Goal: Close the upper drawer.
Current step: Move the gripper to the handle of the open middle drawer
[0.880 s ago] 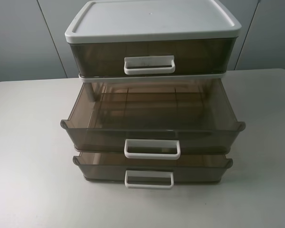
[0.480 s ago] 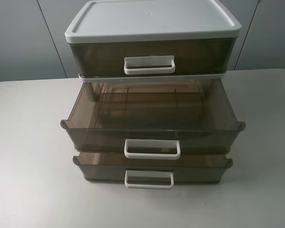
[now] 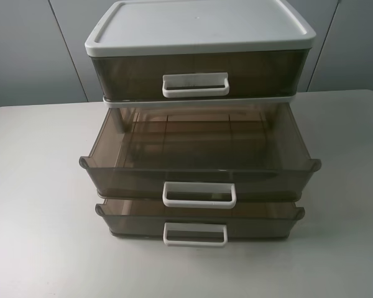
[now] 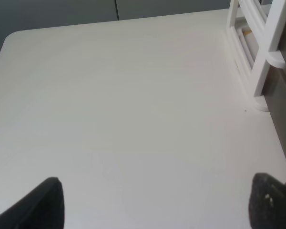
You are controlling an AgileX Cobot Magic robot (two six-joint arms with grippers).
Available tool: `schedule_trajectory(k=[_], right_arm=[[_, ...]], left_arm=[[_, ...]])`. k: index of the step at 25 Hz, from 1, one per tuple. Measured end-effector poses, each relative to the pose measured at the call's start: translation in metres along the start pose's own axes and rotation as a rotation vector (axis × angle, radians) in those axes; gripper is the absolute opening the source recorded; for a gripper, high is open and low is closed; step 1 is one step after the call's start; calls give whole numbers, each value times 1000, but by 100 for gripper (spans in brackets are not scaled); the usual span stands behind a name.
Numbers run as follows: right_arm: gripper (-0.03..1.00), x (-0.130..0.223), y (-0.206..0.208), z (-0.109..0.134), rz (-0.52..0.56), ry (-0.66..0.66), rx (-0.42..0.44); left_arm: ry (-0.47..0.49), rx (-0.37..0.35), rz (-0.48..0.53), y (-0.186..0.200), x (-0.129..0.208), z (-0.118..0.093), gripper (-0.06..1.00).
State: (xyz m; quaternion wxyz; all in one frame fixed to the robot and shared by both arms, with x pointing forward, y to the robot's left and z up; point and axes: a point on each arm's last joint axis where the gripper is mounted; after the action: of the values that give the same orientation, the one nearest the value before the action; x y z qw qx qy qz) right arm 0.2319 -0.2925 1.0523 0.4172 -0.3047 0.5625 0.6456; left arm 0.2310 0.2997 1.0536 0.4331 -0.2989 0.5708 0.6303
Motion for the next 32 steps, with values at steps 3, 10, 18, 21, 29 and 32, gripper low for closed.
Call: schedule_trajectory(k=[3, 10, 18, 21, 29, 32], right_arm=[[70, 0, 0, 0, 0, 0, 0], [70, 0, 0, 0, 0, 0, 0], [70, 0, 1, 5, 6, -33, -57], [70, -15, 14, 12, -53, -51, -110], [70, -97, 17, 32, -9, -26, -159], [70, -120, 0, 41, 54, 15, -214]], left_arm=[[0, 0, 0, 0, 0, 0, 74], [0, 0, 0, 0, 0, 0, 74], [2, 0, 0, 0, 0, 0, 74], [2, 0, 0, 0, 0, 0, 74], [2, 0, 0, 0, 0, 0, 74], [2, 0, 0, 0, 0, 0, 74]])
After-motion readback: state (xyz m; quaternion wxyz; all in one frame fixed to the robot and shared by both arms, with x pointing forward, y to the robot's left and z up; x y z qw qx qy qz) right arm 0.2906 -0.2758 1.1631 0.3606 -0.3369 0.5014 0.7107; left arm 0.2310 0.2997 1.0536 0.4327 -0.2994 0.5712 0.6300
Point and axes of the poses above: a point on each arm's last joint axis where the gripper is mounted, y pointing back along that axis away from the gripper, z along the wrist's bending axis when the last joint is at zero, x = y × z, and after that the axes turned 9 degrees about -y, right-handed
